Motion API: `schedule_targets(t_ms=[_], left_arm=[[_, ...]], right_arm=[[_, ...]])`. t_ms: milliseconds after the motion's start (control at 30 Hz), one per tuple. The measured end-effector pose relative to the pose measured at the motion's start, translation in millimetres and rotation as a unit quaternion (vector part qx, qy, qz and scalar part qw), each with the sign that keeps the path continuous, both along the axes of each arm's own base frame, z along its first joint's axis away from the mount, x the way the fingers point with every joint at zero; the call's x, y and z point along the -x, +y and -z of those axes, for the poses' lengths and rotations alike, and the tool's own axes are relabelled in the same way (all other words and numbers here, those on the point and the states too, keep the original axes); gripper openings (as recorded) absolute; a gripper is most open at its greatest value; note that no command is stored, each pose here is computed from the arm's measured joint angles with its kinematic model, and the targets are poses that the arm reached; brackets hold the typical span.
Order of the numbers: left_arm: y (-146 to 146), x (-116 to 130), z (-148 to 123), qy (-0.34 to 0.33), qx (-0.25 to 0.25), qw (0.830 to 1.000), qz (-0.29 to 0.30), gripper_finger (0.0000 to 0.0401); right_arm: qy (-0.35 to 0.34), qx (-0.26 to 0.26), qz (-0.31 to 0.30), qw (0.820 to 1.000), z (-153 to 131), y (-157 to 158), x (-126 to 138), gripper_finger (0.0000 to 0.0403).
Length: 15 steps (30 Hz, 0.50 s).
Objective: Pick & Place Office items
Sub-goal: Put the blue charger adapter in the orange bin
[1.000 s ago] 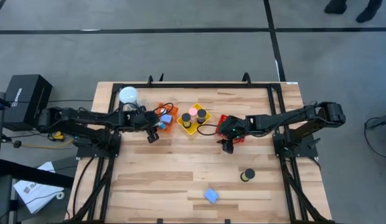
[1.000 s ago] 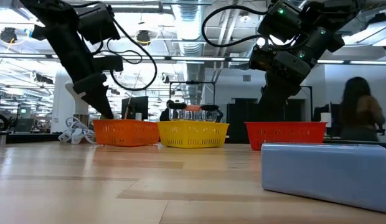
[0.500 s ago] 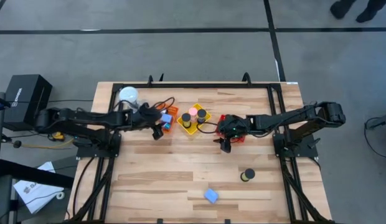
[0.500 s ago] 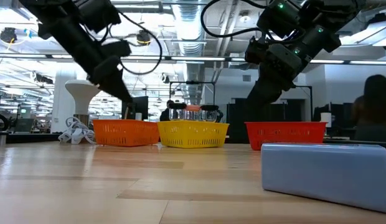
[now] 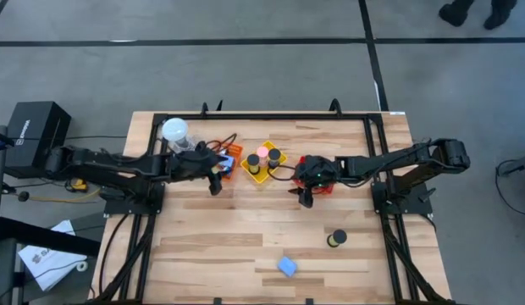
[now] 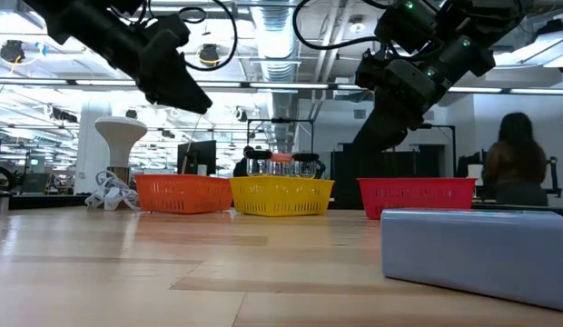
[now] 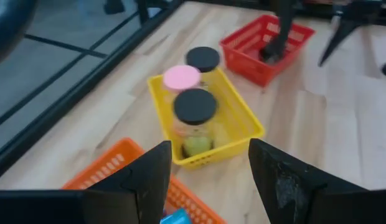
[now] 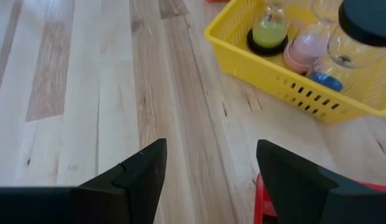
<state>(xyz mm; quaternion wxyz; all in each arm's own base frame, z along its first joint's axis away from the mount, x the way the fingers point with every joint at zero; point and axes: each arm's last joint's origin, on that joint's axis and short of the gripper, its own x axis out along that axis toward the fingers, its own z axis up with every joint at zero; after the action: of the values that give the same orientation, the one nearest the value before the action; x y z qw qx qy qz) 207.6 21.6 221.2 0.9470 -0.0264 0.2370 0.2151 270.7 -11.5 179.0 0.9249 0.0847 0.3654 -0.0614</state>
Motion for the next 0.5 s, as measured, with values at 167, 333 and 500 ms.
schedule_targets(t_ms=[167,333,500], left_arm=[[-9.5,-2.3,2.6,0.007,0.0,1.0,0.023,0.021],[-10.6,-1.6,-0.1,-0.003,0.0,1.0,0.025,0.021],[-10.1,-2.0,-0.5,-0.006,0.0,1.0,0.024,0.021]], right_arm=[[-0.01,0.001,0.001,1.0,-1.4,-0.7,-1.3,0.024],[-0.01,0.0,0.001,1.0,-1.4,-0.6,-1.3,0.024],[-0.01,0.001,0.001,1.0,-1.4,-0.4,-1.3,0.024]])
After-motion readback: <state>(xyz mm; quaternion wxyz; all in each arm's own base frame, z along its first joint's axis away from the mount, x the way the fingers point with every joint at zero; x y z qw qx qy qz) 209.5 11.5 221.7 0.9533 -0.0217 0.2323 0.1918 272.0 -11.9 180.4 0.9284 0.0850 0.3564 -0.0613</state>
